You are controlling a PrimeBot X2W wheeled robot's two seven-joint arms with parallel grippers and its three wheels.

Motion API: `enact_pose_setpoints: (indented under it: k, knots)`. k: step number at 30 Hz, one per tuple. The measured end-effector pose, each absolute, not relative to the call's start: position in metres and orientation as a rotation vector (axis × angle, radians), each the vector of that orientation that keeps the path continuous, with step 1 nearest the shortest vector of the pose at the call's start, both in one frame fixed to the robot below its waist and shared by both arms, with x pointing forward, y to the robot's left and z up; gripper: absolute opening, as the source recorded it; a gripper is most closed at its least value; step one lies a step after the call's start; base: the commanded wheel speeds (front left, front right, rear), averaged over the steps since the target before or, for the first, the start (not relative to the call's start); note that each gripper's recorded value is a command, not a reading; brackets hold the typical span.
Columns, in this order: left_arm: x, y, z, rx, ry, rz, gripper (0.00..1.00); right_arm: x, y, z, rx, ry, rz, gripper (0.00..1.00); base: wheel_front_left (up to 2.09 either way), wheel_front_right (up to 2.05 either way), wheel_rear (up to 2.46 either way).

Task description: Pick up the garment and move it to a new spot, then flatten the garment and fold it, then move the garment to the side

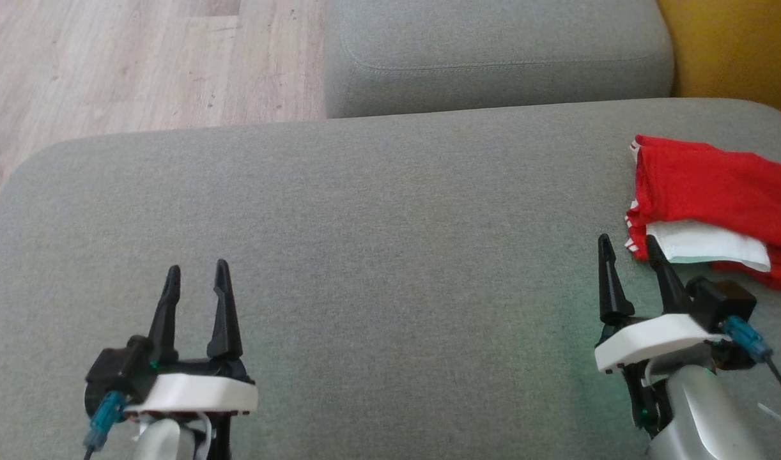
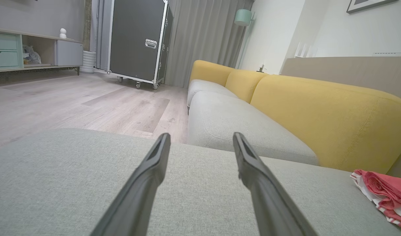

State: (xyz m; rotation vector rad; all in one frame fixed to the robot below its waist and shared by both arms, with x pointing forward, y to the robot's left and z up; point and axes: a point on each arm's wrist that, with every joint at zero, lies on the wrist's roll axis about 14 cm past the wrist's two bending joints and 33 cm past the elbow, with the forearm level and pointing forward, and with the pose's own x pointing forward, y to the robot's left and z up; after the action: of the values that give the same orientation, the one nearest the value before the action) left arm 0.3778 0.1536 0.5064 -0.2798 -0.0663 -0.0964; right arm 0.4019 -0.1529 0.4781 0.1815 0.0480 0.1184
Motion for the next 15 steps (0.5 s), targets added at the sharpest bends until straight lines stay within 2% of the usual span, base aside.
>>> enact_pose_setpoints:
  k: [15]
  knots:
    - [0.3787, 0.1571, 0.5018, -0.308, -0.053, -0.080, 1.00, 0.4005, -0.1552, 0.4861, 0.179, 0.023, 0.115, 1.00, 0.00, 0.00, 0.00]
